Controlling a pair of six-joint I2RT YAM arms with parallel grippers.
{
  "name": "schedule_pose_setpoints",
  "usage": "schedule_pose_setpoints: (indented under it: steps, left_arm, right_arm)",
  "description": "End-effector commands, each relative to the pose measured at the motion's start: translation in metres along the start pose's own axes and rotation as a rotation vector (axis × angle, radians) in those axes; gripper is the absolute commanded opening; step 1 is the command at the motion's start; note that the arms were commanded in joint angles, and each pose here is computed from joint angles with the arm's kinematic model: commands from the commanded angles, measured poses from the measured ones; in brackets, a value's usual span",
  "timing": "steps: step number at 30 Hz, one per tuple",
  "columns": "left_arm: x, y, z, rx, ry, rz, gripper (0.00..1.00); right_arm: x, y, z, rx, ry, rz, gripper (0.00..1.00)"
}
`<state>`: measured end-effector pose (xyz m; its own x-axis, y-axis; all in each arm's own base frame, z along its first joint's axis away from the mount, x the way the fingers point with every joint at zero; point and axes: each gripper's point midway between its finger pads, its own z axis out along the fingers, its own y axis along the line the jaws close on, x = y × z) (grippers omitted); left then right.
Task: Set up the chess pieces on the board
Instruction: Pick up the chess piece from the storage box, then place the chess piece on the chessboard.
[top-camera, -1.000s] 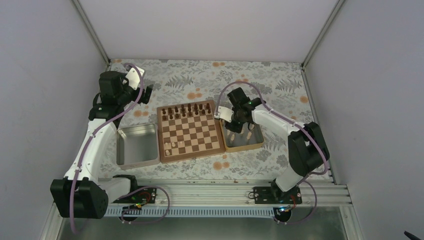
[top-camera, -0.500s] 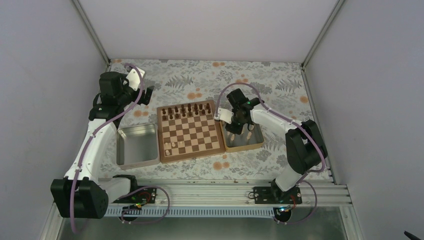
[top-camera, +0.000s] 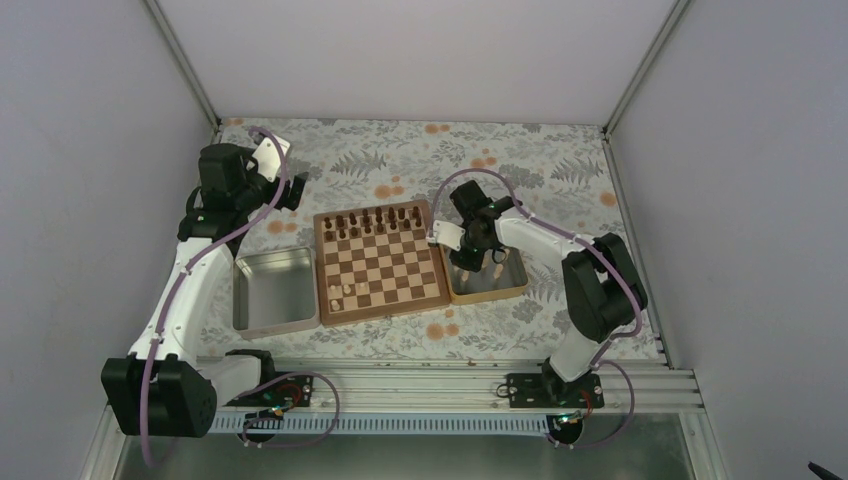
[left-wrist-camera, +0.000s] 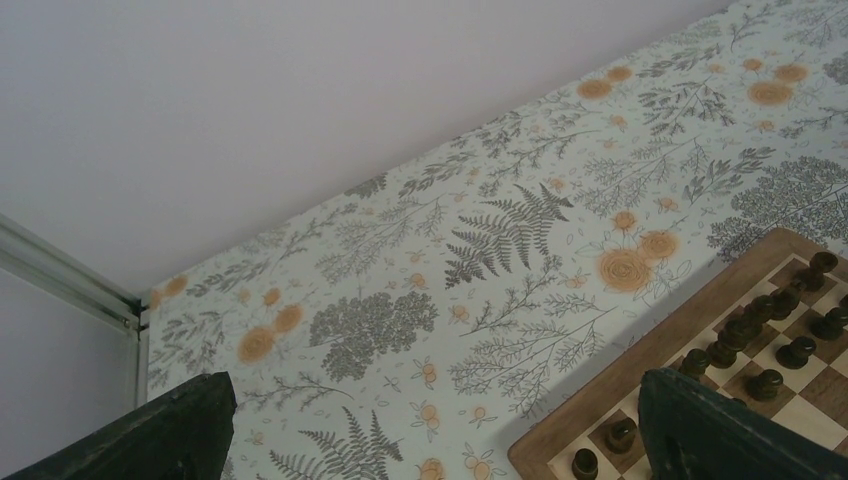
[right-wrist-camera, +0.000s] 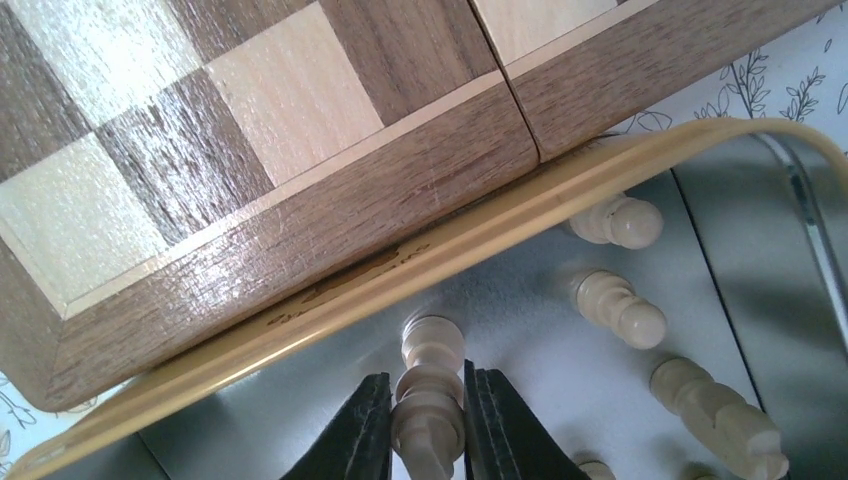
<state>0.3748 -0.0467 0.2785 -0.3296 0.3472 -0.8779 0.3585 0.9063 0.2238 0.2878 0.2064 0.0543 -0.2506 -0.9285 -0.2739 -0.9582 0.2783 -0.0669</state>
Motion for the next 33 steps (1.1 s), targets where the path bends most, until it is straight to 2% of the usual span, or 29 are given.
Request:
schedule_pose_setpoints:
  steps: [1, 5, 11, 19, 24, 33]
  left_arm:
    - [0.0, -0.003, -0.004, 0.016, -0.013, 0.011, 1.0]
    - [-0.001, -0.003, -0.004, 0.014, -0.014, 0.012, 1.0]
    - [-0.002, -0.001, -0.003, 0.003, -0.014, 0.01, 1.0]
    - [-0.002, 0.0, -0.003, 0.0, -0.013, 0.01, 1.0]
    - [0.0, 0.0, -0.002, -0.002, -0.008, 0.009, 1.0]
    - [0.003, 0.001, -0.001, -0.007, 0.001, 0.011, 1.0]
  right_arm:
    - [-0.007, 0.001, -0.004, 0.001, -0.011, -0.002, 0.13]
    - [-0.009, -0.001, -0.017, 0.015, -0.013, 0.0, 0.05]
    - [-0.022, -0.015, -0.061, 0.121, -0.049, -0.004, 0.06]
    - [-0.071, -0.01, -0.112, 0.184, -0.128, -0.073, 0.06]
    - [-0.106, 0.026, -0.097, 0.127, -0.116, -0.18, 0.07]
    - [-0.151, 0.099, -0.044, -0.067, -0.059, -0.368, 0.08]
